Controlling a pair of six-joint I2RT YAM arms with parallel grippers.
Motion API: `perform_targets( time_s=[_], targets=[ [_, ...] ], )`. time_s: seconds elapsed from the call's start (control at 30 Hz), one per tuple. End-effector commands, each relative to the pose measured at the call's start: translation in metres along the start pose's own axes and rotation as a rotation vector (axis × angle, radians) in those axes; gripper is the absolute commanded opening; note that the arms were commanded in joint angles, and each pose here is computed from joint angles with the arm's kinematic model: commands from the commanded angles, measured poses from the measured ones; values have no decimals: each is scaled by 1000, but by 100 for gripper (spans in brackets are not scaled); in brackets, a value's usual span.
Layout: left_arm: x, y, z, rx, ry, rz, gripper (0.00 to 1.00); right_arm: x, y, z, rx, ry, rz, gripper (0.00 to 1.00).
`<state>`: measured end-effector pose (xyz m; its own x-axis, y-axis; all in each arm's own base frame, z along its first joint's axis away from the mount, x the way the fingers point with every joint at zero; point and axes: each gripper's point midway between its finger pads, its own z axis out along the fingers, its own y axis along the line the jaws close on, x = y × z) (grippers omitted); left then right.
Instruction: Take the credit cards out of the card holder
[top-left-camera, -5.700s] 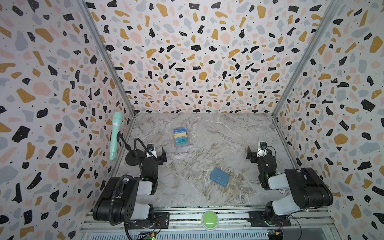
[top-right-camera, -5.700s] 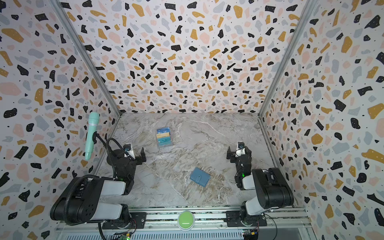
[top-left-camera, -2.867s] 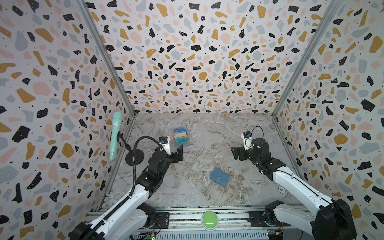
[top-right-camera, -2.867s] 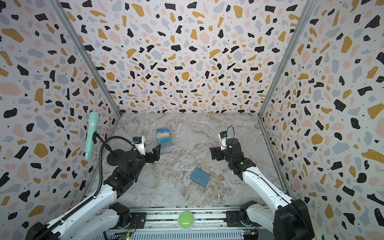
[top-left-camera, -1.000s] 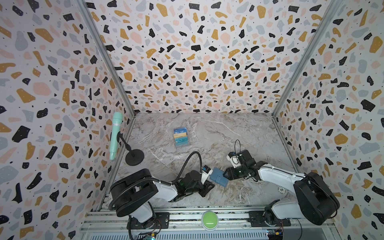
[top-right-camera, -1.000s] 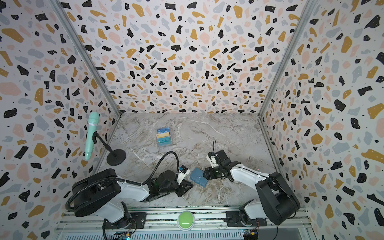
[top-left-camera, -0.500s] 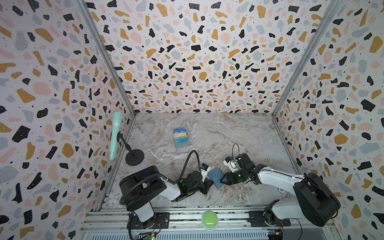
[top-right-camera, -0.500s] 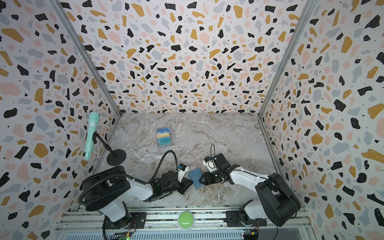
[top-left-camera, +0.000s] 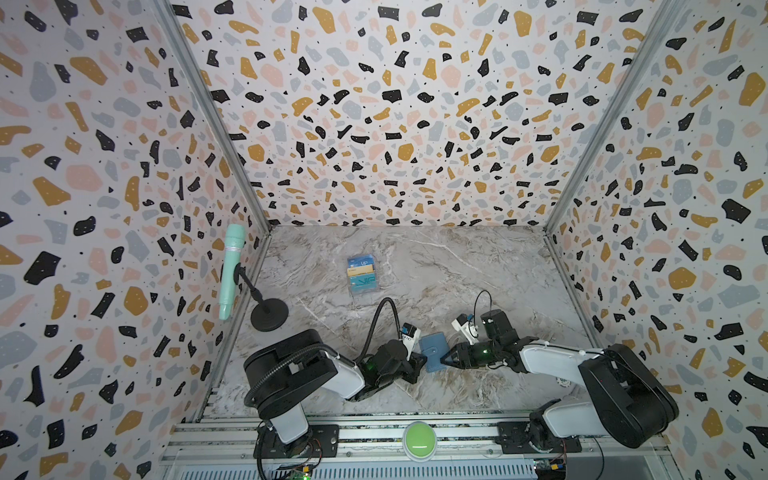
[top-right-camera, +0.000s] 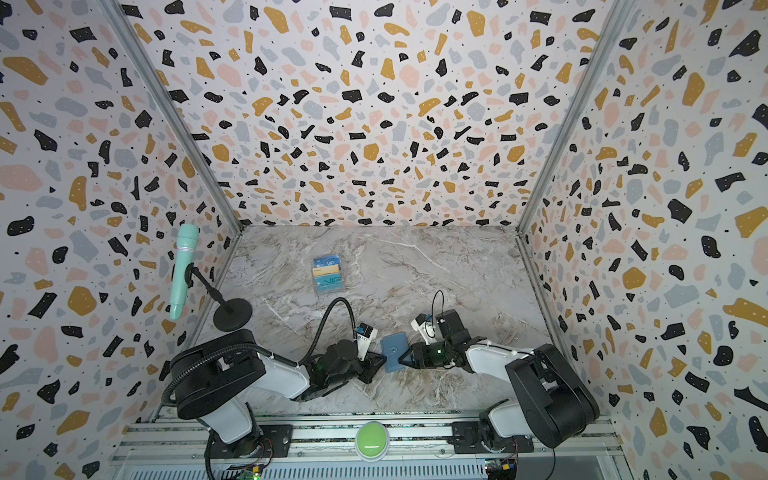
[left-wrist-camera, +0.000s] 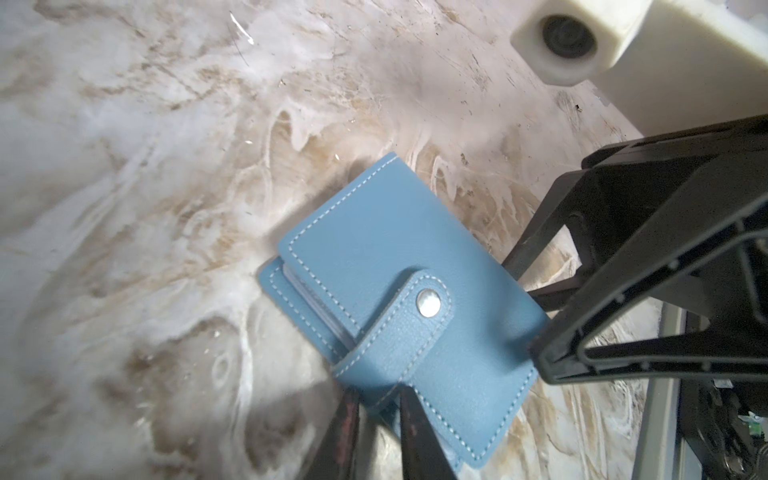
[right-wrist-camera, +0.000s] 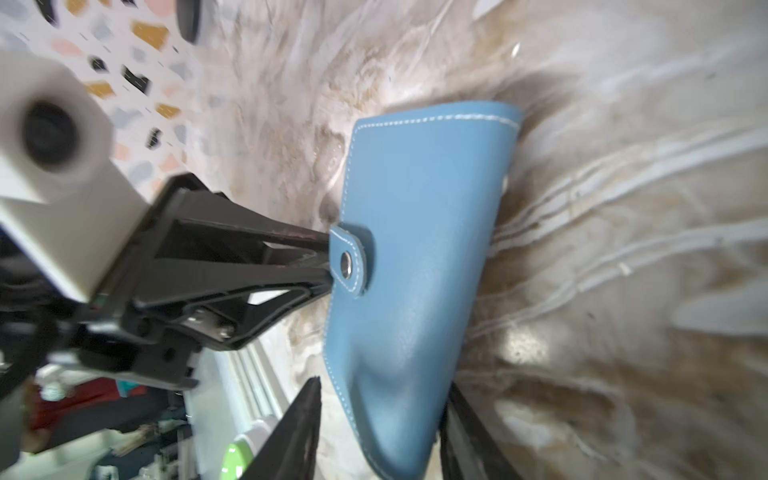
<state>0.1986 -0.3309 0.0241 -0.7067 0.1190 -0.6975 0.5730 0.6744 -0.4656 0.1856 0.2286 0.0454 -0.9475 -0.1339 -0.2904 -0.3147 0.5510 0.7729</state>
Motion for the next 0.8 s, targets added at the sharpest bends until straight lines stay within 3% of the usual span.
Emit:
perform_targets(
  time_s=[0.0,0.27,0.5,0.67,0.77],
  targets=[
    [9,6,5,-28,29,-10,21,-16,34,-10,-152,-62,-57,43],
    [6,6,6,-33,21,-12,21,-19,34,-12,-181,-98,-33,35],
    [2,8,3,-46,6,-14,21,-29,12,-10,-43,-134,-22,21],
    [-5,9,-4,-68,-11,-10,22,-38,13,-18,5,-182,-64,13],
    [-15,5,-10,-80,-23,-13,24,-51,24,-33,33,-274,-154,7]
  ],
)
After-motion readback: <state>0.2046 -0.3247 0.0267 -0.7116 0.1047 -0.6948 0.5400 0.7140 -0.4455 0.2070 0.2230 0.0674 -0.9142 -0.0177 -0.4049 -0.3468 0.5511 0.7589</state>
